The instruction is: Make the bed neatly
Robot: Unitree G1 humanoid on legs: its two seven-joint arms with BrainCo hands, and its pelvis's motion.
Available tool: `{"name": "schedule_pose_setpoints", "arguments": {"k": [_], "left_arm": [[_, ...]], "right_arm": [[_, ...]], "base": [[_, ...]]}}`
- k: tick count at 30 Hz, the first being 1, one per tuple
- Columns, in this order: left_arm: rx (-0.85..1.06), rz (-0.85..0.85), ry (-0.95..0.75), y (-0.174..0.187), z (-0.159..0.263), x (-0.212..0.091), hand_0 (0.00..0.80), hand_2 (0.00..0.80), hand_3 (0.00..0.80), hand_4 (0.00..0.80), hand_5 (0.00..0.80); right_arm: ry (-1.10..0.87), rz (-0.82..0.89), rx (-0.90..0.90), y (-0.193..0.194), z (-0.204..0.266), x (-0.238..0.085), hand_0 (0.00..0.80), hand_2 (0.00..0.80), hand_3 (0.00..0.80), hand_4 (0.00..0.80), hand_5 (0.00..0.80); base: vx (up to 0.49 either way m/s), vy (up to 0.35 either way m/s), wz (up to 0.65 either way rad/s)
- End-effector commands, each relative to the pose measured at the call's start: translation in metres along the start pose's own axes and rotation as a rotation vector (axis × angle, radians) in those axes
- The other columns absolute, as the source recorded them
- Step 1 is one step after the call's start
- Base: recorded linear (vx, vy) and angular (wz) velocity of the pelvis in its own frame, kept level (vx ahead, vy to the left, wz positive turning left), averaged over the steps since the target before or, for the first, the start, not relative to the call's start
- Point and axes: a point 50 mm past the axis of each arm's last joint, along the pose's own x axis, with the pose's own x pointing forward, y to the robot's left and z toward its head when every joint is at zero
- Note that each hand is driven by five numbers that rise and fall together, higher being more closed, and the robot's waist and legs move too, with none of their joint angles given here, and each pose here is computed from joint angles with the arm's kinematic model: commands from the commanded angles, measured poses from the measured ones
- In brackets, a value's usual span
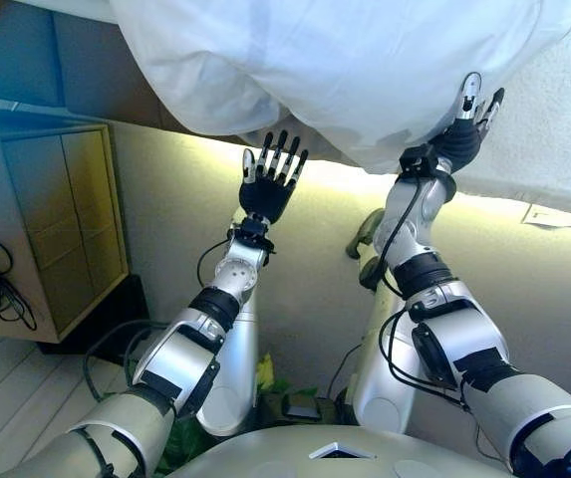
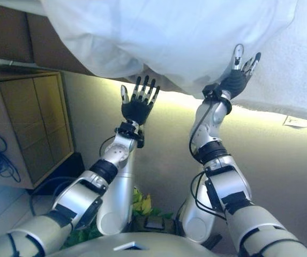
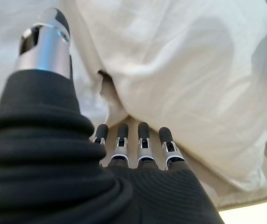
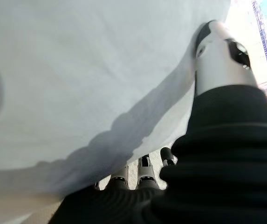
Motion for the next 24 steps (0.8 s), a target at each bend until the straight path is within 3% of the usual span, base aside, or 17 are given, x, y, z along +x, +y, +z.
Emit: {"name": "schedule_pose_setpoints", "arguments": {"k": [1, 24], "left_arm": [[0.009, -0.138, -0.014, -0.024, 0.0, 0.013, 0.0, 0.0, 0.0, 0.0, 0.0], [-0.068, -0.244, -0.311, -0.046, 0.095, 0.031, 0.0, 0.0, 0.0, 0.0, 0.0]], "right_arm": [[-0.116, 0.079, 0.064, 0.017, 0.025, 0.004, 0.0, 0.0, 0.0, 0.0, 0.0], [-0.082, 0.182, 0.055, 0.015, 0.031, 0.02, 0.0, 0.0, 0.0, 0.0, 0.0]], "base": [[0.026, 0.016, -0.1], [0.011, 0.05, -0.08]]}}
